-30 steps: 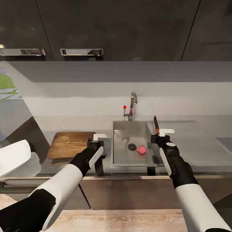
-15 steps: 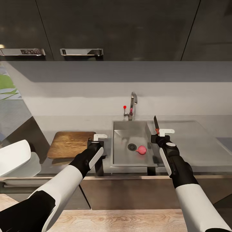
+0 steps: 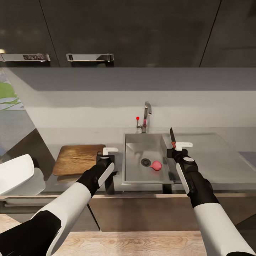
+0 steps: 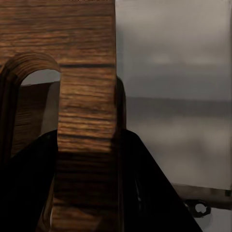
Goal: In the kitchen, take the Vidalia onion out of the sink, dice it on the chopping board with the paring knife, put the diced onion into the bowl on the countertop, then place both the paring knife and the chopping board into the sink.
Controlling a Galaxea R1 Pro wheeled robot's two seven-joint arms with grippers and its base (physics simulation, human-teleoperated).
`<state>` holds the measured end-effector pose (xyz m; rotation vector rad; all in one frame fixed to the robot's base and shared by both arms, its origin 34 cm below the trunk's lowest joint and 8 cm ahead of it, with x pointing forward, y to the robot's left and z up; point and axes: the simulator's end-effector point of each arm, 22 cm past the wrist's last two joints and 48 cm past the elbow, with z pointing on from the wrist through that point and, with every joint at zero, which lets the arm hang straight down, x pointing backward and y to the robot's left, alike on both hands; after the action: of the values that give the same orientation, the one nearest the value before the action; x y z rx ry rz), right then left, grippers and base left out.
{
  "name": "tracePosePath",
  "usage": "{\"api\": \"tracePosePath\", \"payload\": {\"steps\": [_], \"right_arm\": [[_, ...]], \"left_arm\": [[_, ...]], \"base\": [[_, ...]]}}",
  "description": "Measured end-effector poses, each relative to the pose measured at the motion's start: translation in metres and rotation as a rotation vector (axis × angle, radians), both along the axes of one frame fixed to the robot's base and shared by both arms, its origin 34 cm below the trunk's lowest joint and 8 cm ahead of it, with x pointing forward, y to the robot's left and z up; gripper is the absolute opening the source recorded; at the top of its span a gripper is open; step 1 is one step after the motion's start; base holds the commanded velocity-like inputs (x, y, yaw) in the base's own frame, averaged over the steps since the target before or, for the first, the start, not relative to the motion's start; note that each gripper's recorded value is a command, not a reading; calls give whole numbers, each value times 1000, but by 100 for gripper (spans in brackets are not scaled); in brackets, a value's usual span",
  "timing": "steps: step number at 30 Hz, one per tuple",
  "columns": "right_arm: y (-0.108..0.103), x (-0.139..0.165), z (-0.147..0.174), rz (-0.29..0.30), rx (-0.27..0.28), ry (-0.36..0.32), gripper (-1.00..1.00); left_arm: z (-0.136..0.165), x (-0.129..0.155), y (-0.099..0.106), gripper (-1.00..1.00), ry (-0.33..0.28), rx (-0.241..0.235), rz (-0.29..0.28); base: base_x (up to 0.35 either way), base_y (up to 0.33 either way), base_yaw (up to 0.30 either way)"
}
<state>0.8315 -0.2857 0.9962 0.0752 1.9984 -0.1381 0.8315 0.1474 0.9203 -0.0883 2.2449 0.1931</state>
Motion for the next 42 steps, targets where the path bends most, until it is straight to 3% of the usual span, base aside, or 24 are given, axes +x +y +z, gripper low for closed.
{"api": "tracePosePath", "payload": {"steps": [25, 26, 27, 42], "right_arm": [[0, 0, 2, 1, -1, -5, -100], [1, 1, 3, 1, -1, -6, -100], [0, 1, 2, 1, -1, -5, -100], [0, 1, 2, 1, -1, -6, -100]], "left_arm": [[1, 1, 0, -100, -8, -3, 3], [1, 1, 0, 100, -8, -3, 3], [-20, -8, 7, 100, 36, 9, 13], [-20, -8, 9, 100, 35, 18, 14]], "base": [[0, 0, 0], [0, 0, 0], [0, 0, 0], [0, 0, 0]]}}
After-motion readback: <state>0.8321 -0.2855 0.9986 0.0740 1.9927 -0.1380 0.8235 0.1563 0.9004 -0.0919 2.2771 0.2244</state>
